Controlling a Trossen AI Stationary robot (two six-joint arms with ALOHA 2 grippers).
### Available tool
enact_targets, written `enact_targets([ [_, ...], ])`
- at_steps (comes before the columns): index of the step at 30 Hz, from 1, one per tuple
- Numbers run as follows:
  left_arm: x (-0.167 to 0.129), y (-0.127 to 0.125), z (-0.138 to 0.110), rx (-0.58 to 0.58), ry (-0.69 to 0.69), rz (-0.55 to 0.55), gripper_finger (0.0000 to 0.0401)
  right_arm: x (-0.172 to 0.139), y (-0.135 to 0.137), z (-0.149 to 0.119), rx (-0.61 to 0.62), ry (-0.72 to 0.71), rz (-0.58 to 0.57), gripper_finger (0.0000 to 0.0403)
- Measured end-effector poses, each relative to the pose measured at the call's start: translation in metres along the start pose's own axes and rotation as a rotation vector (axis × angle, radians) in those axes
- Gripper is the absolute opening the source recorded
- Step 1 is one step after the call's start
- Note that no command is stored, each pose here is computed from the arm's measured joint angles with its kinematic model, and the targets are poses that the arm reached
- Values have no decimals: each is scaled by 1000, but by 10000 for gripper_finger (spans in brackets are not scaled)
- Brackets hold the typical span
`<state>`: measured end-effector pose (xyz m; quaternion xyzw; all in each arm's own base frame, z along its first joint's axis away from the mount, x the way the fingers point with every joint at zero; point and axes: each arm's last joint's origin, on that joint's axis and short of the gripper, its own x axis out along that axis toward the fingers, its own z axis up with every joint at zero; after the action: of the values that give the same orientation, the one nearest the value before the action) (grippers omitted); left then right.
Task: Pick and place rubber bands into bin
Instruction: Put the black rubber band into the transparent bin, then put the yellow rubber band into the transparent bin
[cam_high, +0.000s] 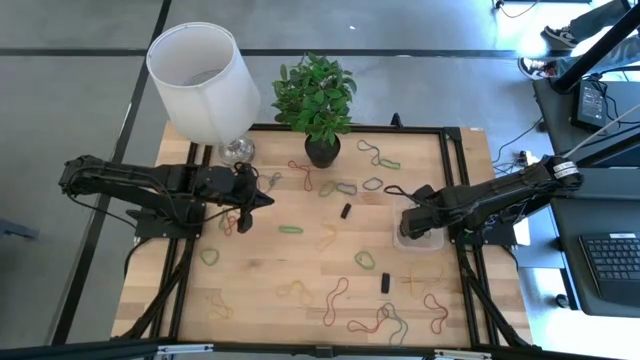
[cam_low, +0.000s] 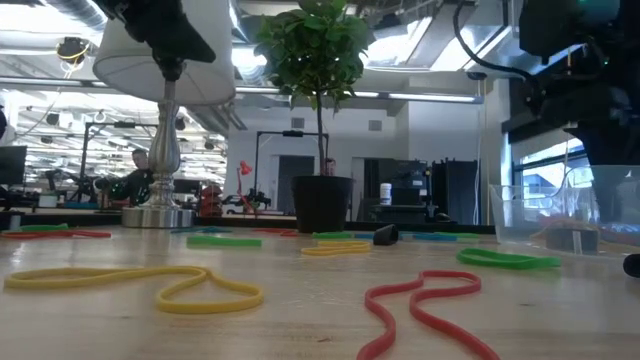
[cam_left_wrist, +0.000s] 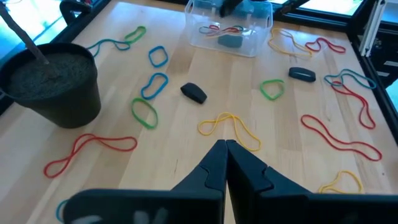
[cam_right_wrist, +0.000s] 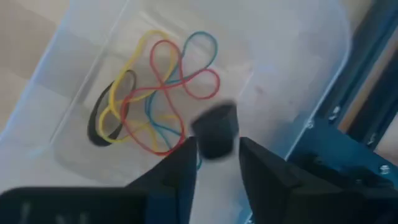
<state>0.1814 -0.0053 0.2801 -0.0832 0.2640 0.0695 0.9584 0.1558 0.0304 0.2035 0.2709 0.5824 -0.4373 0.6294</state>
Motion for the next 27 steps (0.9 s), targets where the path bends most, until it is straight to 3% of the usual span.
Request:
enact_targets([
  [6, 0, 0, 0, 1, 0, 0, 2, 0, 0, 0, -2, -2, 3, 156],
  [13, 0, 0, 0, 1, 0, 0, 2, -1, 1, 0, -14, -10, 21, 160],
  [19, 2, -10, 2, 15, 13, -6, 2, -13, 6, -6, -142, -100, 196, 161],
  [27, 22, -53, 7, 142, 172, -26, 2, -35, -11, -17, -180, -292, 334, 161],
])
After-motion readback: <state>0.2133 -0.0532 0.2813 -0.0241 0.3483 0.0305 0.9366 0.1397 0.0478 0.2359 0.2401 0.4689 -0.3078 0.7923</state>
